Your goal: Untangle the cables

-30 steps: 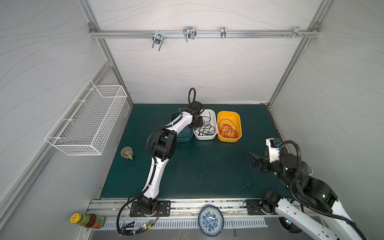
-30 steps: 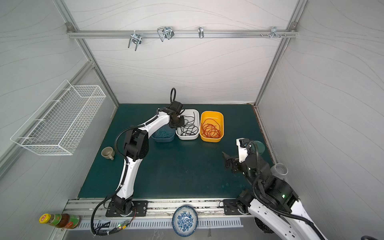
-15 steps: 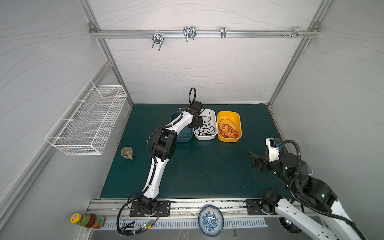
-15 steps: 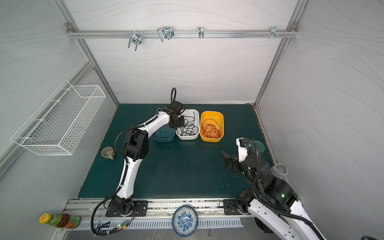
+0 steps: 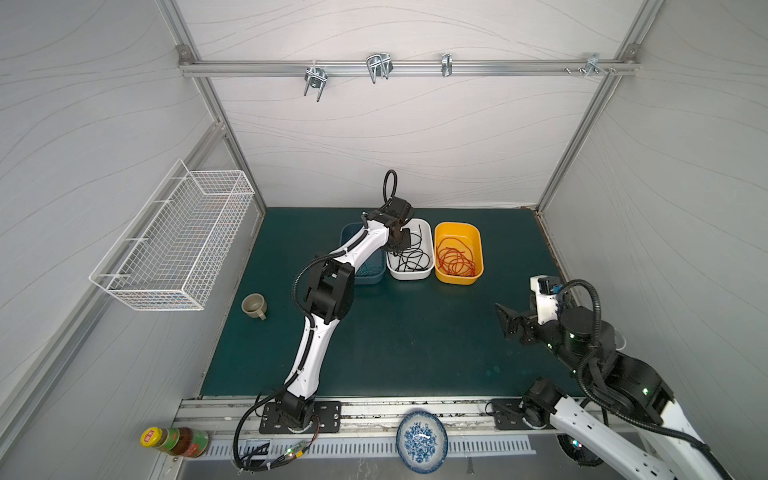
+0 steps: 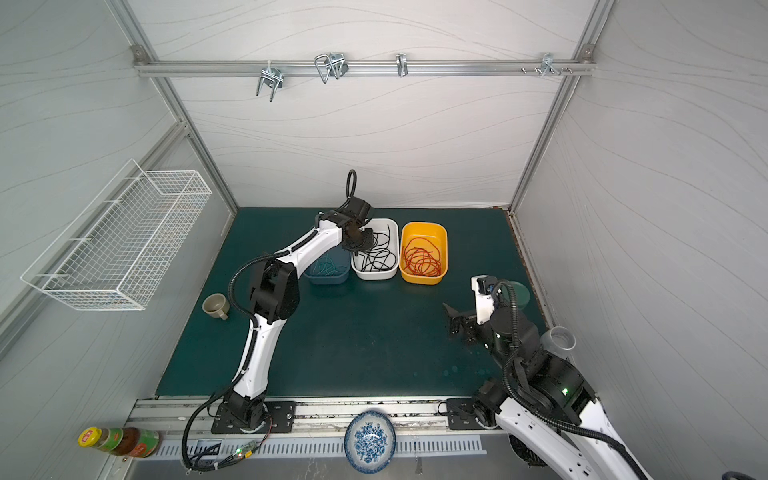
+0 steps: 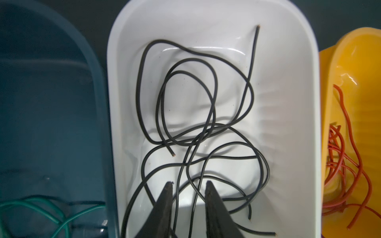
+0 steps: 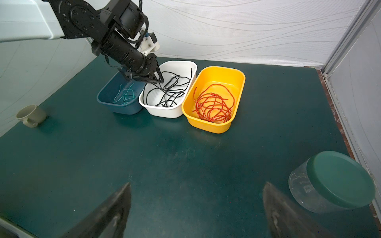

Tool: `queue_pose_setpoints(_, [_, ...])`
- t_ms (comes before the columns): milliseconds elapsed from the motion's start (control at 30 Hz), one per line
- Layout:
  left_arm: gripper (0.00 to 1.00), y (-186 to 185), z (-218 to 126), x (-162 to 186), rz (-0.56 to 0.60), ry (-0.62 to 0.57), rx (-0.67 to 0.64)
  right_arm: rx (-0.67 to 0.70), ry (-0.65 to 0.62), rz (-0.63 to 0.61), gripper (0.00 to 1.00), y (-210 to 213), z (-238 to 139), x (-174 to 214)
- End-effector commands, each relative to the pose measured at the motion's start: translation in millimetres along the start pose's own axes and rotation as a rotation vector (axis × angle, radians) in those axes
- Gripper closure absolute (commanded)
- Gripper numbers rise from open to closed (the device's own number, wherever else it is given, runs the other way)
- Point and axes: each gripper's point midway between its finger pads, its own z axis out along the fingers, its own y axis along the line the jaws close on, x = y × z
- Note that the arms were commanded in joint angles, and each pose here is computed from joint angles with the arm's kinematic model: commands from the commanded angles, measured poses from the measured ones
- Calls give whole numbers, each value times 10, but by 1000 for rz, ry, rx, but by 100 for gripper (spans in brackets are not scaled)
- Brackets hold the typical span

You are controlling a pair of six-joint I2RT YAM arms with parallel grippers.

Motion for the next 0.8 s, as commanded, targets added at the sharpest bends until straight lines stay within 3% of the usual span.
queue_pose_setpoints(0, [65,-180,-420,-283,5,-94,45,6,-5,-16,1,1,37,-14])
queue_pose_setpoints(400, [41,-463,-1401,-528,67,-255,121,8,3,-17,1,0,53,0])
queue_pose_setpoints(767, [17,-634,-2474,-319,179,-411,153,14,25,-19,1,0,86,38])
